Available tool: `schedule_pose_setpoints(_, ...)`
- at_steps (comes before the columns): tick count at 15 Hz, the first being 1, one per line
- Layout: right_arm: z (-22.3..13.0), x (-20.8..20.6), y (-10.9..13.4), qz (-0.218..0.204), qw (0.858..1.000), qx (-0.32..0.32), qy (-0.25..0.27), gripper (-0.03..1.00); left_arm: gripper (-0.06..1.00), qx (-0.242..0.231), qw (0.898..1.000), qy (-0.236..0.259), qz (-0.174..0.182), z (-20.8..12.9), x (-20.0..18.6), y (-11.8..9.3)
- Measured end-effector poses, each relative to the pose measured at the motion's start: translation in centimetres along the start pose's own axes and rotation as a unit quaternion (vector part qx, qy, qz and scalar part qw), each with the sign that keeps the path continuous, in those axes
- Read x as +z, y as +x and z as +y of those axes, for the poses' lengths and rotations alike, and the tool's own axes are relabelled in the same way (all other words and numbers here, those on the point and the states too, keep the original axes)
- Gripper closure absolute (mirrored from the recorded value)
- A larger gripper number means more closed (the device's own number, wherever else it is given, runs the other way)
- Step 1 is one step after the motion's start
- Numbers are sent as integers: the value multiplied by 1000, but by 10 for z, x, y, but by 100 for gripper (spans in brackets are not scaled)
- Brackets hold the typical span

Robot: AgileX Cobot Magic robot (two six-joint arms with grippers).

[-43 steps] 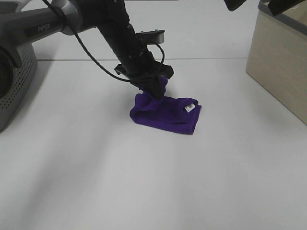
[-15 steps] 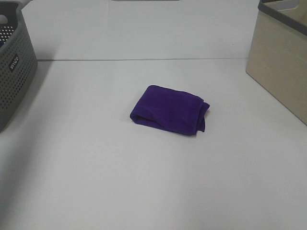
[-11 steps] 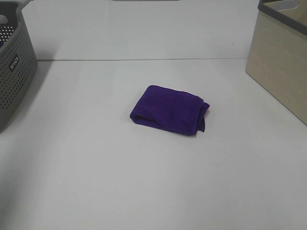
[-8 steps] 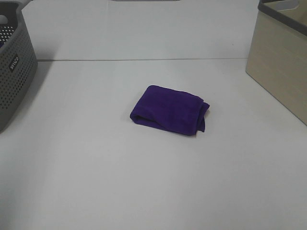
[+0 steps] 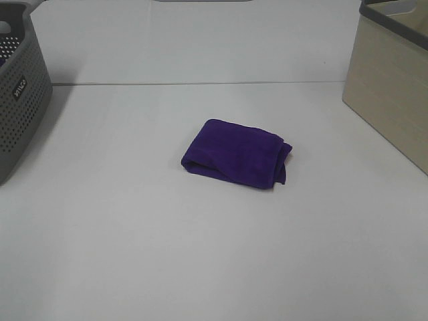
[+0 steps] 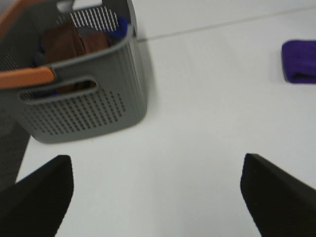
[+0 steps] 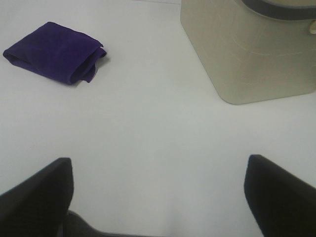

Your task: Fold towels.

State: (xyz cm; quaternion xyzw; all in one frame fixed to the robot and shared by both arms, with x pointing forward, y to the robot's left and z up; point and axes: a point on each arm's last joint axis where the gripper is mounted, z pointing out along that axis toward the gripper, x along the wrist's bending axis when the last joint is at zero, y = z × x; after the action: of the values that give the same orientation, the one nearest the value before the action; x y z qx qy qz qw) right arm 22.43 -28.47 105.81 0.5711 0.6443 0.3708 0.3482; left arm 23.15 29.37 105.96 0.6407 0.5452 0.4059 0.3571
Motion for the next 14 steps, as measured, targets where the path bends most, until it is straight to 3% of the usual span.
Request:
schedule_pose_setpoints(6, -1, 10, -2, -5, 1000, 3, -18, 6, 11, -30, 999, 12, 0, -4, 4, 0)
schedule_pose_setpoints(14, 0, 10, -2, -5, 1000, 3, -20, 6, 11, -31, 999, 12, 0, -4, 4, 0)
